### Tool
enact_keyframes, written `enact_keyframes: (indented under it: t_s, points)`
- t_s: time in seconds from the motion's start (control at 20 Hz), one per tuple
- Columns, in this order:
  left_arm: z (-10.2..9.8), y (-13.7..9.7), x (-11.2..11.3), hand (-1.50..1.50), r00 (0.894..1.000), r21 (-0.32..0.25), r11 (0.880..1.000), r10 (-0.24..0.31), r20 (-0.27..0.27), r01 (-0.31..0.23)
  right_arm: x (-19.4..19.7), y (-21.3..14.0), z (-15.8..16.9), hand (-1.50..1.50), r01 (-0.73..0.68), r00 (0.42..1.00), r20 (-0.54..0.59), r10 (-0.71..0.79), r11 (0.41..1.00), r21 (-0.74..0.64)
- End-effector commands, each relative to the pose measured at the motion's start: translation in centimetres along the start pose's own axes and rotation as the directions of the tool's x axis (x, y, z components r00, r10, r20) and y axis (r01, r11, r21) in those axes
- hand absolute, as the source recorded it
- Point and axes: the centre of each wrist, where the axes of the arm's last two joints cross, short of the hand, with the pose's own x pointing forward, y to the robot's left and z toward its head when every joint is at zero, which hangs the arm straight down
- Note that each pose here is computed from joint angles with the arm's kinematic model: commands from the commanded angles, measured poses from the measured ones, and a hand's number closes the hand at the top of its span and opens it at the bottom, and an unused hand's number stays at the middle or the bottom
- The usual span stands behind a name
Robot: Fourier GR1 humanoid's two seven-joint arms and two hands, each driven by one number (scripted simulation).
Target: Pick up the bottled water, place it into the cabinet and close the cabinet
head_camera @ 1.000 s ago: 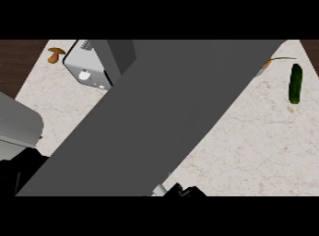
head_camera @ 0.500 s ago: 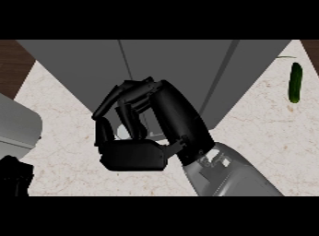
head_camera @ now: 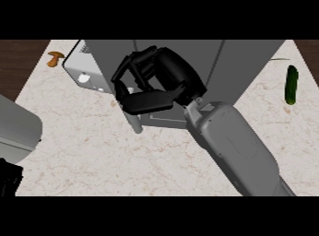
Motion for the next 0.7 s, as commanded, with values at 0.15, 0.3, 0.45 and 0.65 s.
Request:
enact_keyframes:
  t_s: [0.15, 0.3, 0.45, 0.65]
  points:
    - [-0.2, -1.2, 0.5, 1.50, 1.000, -0.036, 0.999, -0.012, 0.021, 0.013, -2.1, -7.1, -0.6, 1.50, -0.036, 0.998, -0.049, 0.029, 0.989, -0.146]
    - [-0.7, -0.3, 0.5, 1.50, 1.000, -0.031, 1.000, -0.003, 0.029, 0.004, -2.6, -8.4, -0.2, 1.50, -0.040, 0.998, -0.052, 0.033, 0.989, -0.144]
    - [-1.5, -0.9, 0.9, 1.50, 1.000, -0.036, 0.999, -0.007, 0.029, 0.008, -3.1, -8.3, -0.5, 1.50, -0.048, 0.998, -0.050, 0.042, 0.991, -0.125]
    - [-0.9, -0.8, 0.7, 1.50, 1.000, -0.046, 0.999, 0.008, 0.019, -0.007, -3.4, -8.8, -0.5, 1.50, -0.038, 0.998, -0.046, 0.033, 0.991, -0.128]
